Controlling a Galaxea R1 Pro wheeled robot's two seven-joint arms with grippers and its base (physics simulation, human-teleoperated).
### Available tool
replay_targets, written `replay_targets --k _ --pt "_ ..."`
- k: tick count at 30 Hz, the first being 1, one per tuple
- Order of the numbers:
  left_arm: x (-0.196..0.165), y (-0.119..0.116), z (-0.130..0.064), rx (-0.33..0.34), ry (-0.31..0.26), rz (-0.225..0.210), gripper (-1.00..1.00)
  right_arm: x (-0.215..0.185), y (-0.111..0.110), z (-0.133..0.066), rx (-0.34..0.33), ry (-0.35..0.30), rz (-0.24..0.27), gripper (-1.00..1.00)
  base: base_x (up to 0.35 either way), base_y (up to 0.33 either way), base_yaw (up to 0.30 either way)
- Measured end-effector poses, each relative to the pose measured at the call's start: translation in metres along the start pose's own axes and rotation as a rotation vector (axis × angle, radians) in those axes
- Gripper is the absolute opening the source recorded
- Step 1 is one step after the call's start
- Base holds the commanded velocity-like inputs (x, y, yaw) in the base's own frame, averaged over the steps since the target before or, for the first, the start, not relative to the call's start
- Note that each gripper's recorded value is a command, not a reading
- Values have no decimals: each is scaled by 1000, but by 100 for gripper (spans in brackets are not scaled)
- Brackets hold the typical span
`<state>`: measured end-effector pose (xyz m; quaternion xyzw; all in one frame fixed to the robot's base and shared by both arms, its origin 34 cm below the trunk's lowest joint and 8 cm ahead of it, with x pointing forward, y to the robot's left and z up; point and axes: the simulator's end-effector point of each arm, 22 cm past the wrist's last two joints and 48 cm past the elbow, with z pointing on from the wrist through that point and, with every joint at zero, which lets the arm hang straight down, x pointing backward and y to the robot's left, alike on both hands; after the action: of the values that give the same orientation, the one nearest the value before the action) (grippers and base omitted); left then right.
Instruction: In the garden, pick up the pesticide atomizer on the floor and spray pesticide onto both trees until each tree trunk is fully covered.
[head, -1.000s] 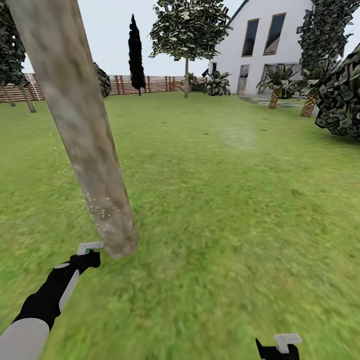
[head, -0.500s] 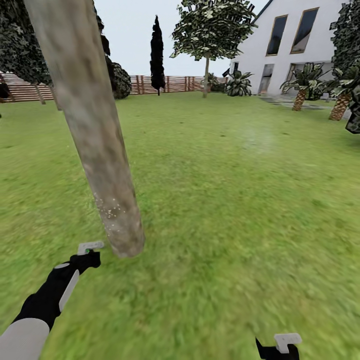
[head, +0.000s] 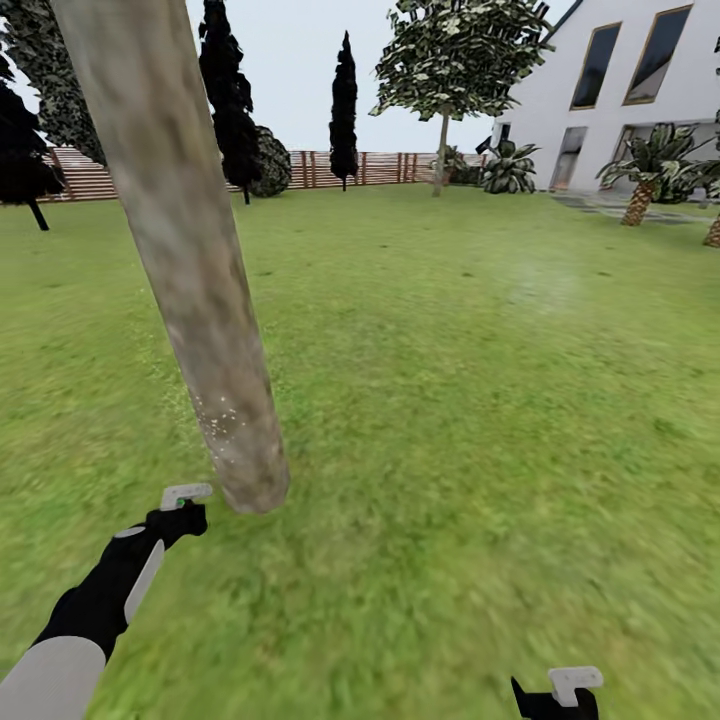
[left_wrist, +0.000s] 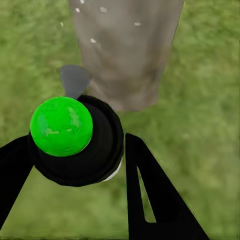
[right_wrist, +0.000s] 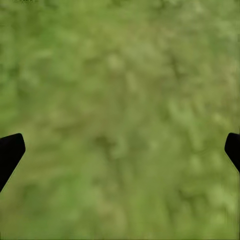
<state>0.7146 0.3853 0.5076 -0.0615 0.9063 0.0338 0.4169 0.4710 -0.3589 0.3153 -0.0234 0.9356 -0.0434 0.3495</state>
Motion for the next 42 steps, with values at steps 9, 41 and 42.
replay_targets --k 9,41,42 --pt "-6 -73 0 95 -10 -1 -100 0 0 0 1 0 1 100 0 -4 94" --pt "-198 -82 -85 122 -232 28 -100 0 -2 0 6 -1 0 100 0 0 0" --pt "-199 -75 -85 111 -233 22 -100 0 -2 0 6 -1 0 100 0 0 0"
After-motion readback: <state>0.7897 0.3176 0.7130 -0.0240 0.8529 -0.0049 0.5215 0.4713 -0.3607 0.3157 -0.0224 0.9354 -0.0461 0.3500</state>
